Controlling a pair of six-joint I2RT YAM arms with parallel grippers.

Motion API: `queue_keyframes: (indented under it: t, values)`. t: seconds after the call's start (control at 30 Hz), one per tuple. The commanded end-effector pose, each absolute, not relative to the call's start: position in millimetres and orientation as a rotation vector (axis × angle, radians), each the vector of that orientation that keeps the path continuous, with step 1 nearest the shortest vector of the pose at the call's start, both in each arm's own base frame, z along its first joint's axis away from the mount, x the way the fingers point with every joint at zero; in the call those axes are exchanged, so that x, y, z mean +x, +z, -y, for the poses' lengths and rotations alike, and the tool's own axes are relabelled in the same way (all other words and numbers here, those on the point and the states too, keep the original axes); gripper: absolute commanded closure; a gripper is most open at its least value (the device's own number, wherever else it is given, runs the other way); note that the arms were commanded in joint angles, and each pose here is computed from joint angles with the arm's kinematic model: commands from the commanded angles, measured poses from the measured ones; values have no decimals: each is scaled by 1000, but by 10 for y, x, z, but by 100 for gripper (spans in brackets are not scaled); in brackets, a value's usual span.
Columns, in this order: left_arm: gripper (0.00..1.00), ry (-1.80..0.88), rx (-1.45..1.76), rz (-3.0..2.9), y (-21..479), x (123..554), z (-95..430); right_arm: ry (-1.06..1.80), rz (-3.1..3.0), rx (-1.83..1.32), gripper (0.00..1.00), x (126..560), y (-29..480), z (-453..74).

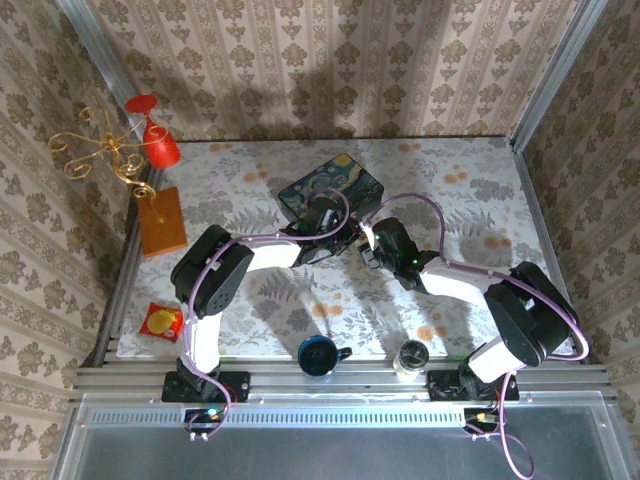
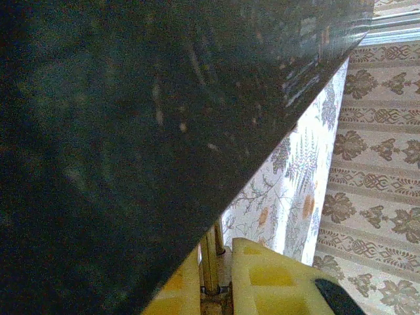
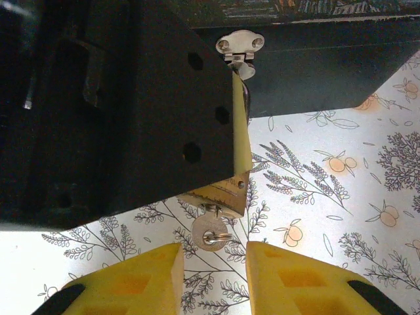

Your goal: Unlock the padlock with the key

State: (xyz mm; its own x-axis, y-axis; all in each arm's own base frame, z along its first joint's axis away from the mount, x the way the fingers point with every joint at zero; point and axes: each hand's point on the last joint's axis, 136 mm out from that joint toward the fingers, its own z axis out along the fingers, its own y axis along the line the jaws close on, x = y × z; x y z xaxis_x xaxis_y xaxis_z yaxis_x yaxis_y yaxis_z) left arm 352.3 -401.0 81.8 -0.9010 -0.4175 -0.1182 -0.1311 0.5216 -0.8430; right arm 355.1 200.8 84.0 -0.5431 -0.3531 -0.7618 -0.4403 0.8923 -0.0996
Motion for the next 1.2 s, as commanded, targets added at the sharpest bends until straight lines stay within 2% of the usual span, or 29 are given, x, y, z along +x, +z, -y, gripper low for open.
queue_keyframes:
  t: [0.0, 0.27, 0.77, 0.87, 1.03, 1.17]
  values:
    - [100, -1407, -431, -2423, 1092, 3487, 4043, 145, -2180, -577, 68, 3597, 845, -2082]
    - [100, -1402, -427, -2430, 1112, 3481, 3964, 159, -2194, -548, 69, 3551, 782, -2053]
    - [100, -1410, -371, -2447, 1211, 3434, 3955, 184, -2194, -544, 77, 3598, 760, -2117]
    - [100, -1409, -371, -2450, 1203, 3422, 3954, 188, -2199, -533, 83, 3609, 744, -2118]
    - [100, -1416, -371, -2454, 1194, 3412, 3963, 212, -2208, -511, 99, 3619, 725, -2139]
    - [100, -1419, -373, -2454, 1185, 3415, 3965, 284, -2200, -483, 100, 3622, 761, -2172]
